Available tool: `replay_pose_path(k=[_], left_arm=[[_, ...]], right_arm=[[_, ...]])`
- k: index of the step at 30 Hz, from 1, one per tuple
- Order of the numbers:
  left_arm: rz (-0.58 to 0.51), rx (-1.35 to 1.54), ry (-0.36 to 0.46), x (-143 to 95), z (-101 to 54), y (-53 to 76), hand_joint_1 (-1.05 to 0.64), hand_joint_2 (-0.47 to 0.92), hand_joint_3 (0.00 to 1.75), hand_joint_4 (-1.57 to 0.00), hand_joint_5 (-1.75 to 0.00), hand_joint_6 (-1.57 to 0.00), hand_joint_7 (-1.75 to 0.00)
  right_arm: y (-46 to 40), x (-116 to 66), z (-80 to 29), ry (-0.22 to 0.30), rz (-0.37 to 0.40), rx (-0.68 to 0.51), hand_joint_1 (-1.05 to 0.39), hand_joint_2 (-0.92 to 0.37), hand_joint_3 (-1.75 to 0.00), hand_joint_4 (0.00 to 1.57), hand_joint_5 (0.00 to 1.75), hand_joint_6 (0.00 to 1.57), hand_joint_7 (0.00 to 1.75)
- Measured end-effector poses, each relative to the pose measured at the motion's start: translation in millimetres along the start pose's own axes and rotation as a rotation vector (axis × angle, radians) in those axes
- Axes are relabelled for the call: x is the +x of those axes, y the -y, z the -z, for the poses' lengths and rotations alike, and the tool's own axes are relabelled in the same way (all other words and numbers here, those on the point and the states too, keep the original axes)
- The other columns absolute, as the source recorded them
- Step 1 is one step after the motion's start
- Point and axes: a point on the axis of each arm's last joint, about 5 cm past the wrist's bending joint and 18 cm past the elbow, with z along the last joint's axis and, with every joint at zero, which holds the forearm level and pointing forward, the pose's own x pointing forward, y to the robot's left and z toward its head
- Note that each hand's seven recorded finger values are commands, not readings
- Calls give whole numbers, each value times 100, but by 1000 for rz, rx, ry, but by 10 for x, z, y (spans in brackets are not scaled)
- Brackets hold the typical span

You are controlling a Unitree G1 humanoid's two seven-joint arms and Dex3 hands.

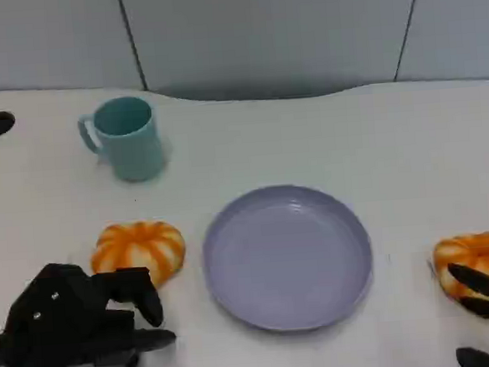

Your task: Grasp the bread from the table and place it into the plate.

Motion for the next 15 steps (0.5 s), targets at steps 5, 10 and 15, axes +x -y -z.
replay_pose_path(k=[5, 10, 15], left_arm=[[1, 2, 9, 0, 1, 0, -32, 83, 5, -83, -175, -64, -175], [1, 9, 19, -1, -2, -1, -31, 83, 5, -82, -175, -63, -175], [-3, -7, 38, -10, 58, -20, -28, 82, 5, -80, -175, -63, -175]], right_arm=[[-1, 8, -1, 23, -1, 2, -35, -92, -34, 81, 1, 66, 0], [1, 8, -1, 23, -1, 0, -35, -92, -34, 81, 1, 66, 0], [2, 11, 0, 13, 0, -2, -35, -92, -34, 81, 1, 66, 0]])
